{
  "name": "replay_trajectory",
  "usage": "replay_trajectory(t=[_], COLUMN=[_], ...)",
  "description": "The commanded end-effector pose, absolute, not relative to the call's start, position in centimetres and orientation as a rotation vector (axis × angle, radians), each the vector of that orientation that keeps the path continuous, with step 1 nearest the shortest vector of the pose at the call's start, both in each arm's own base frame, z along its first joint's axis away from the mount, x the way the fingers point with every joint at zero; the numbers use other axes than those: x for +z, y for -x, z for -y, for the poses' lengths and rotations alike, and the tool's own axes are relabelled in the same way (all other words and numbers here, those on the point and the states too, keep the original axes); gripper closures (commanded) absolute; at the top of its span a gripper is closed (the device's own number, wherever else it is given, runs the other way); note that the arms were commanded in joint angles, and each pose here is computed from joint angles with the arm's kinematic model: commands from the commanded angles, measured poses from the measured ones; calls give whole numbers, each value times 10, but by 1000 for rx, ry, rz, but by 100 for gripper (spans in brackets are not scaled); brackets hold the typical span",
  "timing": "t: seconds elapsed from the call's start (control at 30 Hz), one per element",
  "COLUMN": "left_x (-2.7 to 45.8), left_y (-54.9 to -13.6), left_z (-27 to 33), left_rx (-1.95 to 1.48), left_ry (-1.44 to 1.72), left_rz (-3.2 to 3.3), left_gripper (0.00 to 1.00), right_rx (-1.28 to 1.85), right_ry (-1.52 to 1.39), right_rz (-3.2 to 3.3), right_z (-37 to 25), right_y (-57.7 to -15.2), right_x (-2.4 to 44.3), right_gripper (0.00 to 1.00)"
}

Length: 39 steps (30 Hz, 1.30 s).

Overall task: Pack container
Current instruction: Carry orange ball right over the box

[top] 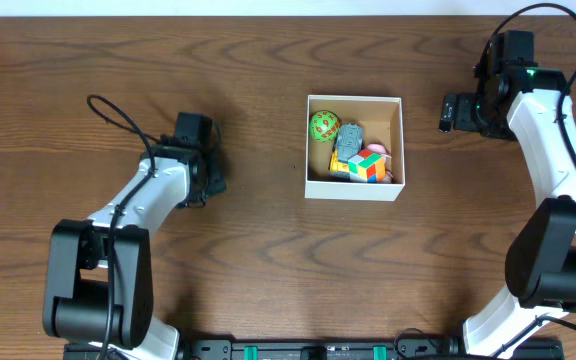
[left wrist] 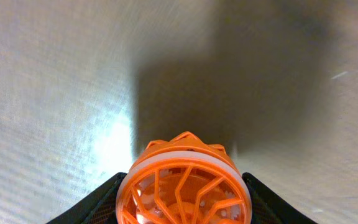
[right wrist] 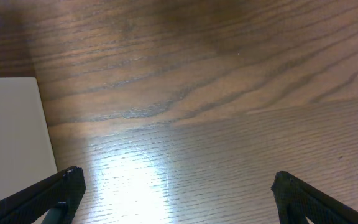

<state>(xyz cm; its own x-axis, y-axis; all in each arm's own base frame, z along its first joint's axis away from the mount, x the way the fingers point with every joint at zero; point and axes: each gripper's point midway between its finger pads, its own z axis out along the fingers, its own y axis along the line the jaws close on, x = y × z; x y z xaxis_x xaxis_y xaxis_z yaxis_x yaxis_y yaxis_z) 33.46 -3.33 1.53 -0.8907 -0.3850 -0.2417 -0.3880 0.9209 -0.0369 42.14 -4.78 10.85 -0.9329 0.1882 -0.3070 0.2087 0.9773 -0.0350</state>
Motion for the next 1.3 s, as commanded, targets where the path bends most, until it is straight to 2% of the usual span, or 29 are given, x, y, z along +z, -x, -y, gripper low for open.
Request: replay_trajectory(t=[0.0, 0.43, 0.67, 0.83, 1.03, 1.27], left_x=[51, 152, 190, 219, 227, 207], left_y=[-358, -385, -384, -384, -386, -397], left_z=[46, 146, 227, 263, 276, 296], left_rx=[-101, -482, -635, -689, -662, -701], left_ry=[500, 171, -52, -119, -115, -97], left_rz=[-2756, -2475, -2292, -2150, -2086, -2082], left_gripper=[44, 44, 43, 43, 43, 43], right_rx=[-107, -106, -106, -106, -106, -106], right_ry=[-269, -269, -268, -268, -268, -268], right_rz=[-2808, -2808, -2808, -2808, -2808, -2808], right_z=[47, 47, 47, 47, 47, 47], right_y=[-421, -421, -421, -421, -421, -421], right_x=[114, 114, 114, 114, 114, 114], right_gripper=[1, 1, 1, 1, 1, 1])
